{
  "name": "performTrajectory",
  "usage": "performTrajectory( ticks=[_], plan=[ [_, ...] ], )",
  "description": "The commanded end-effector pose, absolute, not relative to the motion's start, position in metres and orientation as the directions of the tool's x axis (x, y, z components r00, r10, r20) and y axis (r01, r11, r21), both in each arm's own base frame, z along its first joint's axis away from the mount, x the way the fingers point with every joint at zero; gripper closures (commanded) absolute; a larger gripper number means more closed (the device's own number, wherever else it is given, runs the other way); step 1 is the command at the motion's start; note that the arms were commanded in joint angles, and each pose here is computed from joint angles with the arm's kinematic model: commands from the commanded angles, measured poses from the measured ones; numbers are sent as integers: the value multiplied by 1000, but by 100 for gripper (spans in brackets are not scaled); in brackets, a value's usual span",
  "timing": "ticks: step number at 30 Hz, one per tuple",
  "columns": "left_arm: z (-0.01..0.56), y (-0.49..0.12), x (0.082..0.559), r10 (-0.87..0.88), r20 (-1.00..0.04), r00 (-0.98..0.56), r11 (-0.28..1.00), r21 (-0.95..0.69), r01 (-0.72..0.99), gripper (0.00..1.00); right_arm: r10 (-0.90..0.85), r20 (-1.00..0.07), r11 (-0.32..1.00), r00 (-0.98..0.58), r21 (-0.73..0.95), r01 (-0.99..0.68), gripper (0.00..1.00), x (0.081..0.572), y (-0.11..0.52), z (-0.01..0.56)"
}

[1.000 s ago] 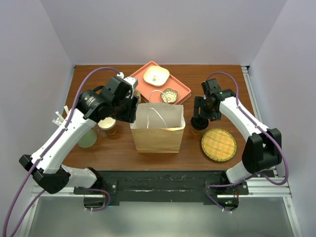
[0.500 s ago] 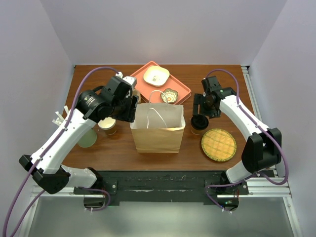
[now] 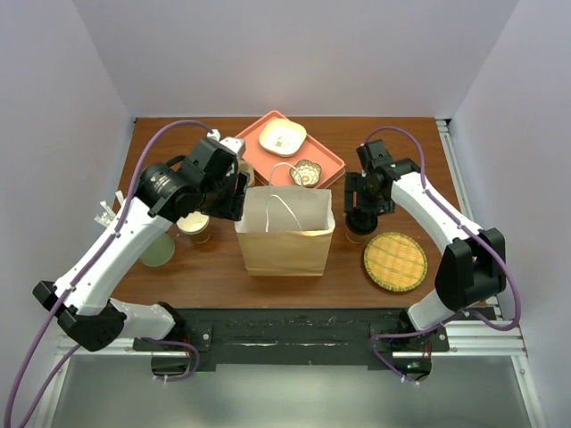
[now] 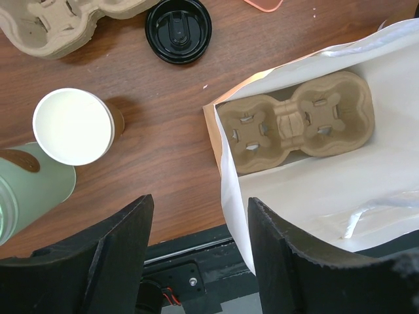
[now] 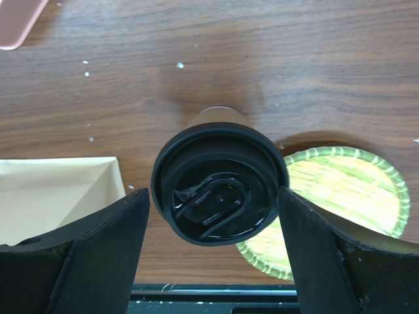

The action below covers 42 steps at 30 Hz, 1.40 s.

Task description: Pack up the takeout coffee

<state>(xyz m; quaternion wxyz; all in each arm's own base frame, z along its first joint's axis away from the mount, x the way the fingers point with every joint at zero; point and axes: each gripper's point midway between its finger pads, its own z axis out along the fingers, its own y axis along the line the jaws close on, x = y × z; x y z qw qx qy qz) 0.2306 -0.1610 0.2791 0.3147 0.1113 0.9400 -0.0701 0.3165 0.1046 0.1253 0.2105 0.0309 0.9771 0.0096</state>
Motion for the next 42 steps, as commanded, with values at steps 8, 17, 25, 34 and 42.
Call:
performTrajectory(
  ticks=[8,17,25,34,42],
  plan=[
    [287,-156,229,141,-629,-764,969,-71,238,35,24,-408,999,-913,-20,35,15,313,99,125],
    [285,-158,230,135,-626,-768,969,-77,233,35,10,-384,999,-923,-36,26,18,308,99,112],
    [282,-160,229,127,-619,-775,969,-89,230,37,1,-384,998,-923,-58,25,25,309,97,107],
    [284,-160,230,93,-623,-777,974,-104,200,39,-18,-383,997,-924,-77,12,41,307,95,111],
    [282,-172,239,62,-626,-778,971,-142,192,43,-52,-582,998,-812,-13,-54,51,323,108,232]
  ],
)
